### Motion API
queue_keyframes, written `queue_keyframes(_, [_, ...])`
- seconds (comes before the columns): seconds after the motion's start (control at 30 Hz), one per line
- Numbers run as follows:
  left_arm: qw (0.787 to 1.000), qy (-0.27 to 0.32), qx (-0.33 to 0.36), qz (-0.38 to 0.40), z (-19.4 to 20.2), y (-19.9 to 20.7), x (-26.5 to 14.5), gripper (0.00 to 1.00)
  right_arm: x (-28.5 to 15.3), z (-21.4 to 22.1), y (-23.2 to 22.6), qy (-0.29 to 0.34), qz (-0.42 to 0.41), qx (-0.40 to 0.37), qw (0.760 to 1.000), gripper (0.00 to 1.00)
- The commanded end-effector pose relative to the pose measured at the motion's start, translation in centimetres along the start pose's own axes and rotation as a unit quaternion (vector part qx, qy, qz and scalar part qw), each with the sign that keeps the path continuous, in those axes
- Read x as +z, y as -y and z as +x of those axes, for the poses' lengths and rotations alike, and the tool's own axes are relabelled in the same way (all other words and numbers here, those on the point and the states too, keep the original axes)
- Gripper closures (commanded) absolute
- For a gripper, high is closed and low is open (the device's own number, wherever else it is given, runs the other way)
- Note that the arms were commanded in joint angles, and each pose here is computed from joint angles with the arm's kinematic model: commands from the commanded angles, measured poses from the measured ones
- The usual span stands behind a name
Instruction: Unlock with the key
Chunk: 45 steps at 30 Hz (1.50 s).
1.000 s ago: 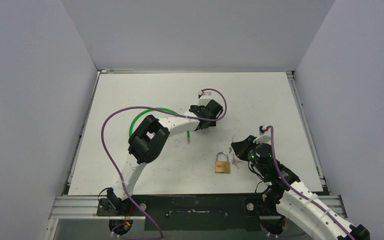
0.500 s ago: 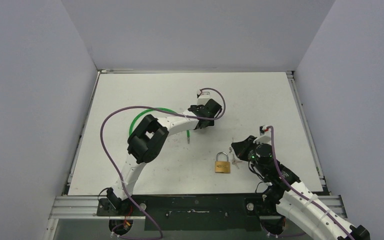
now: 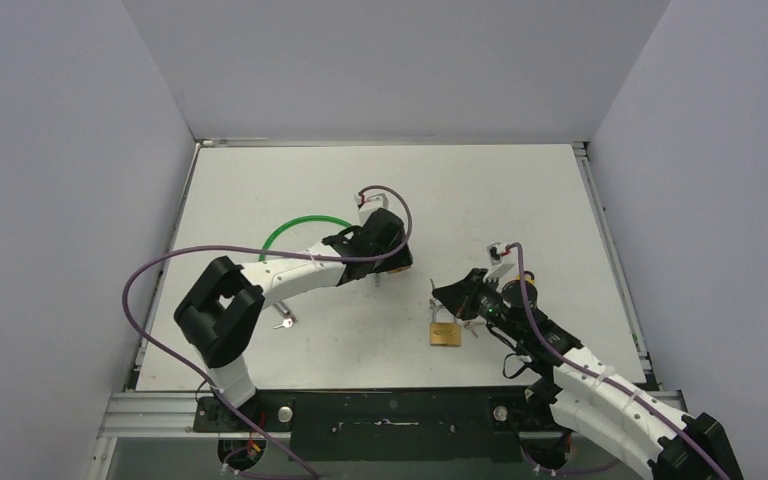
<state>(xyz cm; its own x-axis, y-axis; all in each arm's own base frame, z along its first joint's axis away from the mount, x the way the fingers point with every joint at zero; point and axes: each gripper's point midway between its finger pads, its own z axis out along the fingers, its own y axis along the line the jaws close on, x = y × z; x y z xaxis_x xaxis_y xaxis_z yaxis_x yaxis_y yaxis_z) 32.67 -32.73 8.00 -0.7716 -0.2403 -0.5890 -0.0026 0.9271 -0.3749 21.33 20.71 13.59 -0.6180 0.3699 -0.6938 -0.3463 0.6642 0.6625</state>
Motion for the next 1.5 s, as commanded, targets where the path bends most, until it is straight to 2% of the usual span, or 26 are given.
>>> queue_keyframes(0.0, [0.984, 0.058, -0.104, 0.132, -4.5, 5.4, -4.0, 0.92, 0.7, -0.5, -3.0, 0.008, -0.063, -0.007, 0.998, 1.00])
queue_keyframes(0.3, [0.967, 0.055, -0.165, 0.187, -4.3, 6.4, -5.6, 0.95, 3.4, 1.0, -4.2, -0.027, -0.043, -0.020, 0.999, 1.00])
queue_keyframes(0.63, [0.965, 0.052, -0.168, 0.193, -4.1, 6.3, -6.0, 0.98, 4.9, 0.6, -3.3, -0.014, -0.012, 0.005, 1.000, 1.00])
queue_keyframes(1.47, [0.960, 0.038, -0.169, 0.220, -3.9, 7.1, -7.4, 0.98, 5.9, -1.2, -3.7, 0.018, -0.016, 0.003, 1.000, 1.00])
